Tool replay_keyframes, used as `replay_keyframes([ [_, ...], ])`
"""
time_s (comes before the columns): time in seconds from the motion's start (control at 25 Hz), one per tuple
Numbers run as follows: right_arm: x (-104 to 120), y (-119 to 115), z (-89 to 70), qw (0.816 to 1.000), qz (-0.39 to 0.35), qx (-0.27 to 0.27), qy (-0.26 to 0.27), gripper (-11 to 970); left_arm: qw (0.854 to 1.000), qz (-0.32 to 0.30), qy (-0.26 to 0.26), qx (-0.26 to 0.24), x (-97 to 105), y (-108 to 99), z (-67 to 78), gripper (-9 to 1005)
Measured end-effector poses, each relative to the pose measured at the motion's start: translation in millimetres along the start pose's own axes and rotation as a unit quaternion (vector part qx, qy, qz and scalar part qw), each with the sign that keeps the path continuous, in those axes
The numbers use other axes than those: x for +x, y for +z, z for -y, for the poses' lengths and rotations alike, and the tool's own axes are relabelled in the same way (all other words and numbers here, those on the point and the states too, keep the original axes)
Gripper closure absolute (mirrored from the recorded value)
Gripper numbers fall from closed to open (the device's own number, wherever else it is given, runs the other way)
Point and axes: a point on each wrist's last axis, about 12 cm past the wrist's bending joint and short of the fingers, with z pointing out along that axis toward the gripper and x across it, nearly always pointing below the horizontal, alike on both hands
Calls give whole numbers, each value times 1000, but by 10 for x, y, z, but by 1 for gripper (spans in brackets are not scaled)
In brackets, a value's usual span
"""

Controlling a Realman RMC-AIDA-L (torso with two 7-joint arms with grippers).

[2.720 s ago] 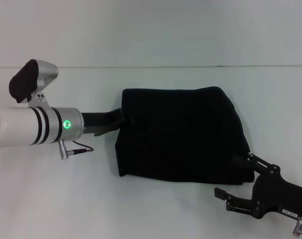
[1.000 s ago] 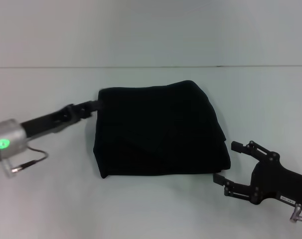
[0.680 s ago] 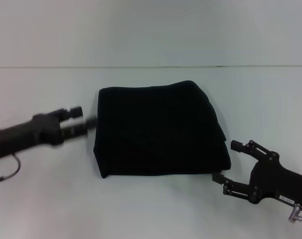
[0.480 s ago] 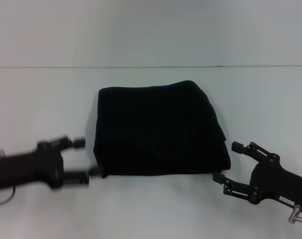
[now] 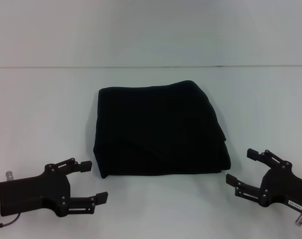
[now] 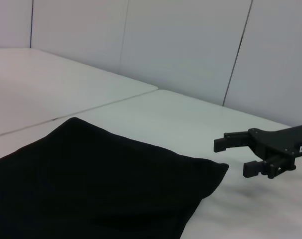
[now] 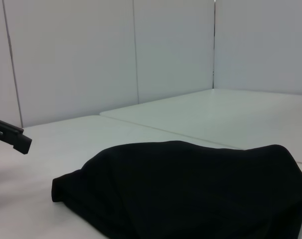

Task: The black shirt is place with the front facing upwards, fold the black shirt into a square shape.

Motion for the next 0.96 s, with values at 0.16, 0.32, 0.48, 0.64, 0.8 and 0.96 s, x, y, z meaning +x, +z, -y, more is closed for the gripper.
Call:
replay_keyframes([
  [0.16,-1,4,-1,1000,-1,-2,-1,13,1000,5,-3,-4,-8,-14,-15,39],
  [0.32,-1,6,-1,1000,-1,-2,-1,13,1000,9,-1,-2,-38,-11,-31,39],
  [0.48,-2,4,7,1000,-2,0,-2,13,1000,11,2,0,-55,16,-34,39],
  [0.64,-1,0,10,1000,-1,2,-1,13,1000,12,1,1,-55,21,-29,39],
  [0.8,1,5,2,1000,-1,1,0,13,1000,12,0,0,-51,19,-26,39],
  [0.96,1,10,-2,1000,0,1,1,13,1000,11,-2,0,-36,7,-19,39],
])
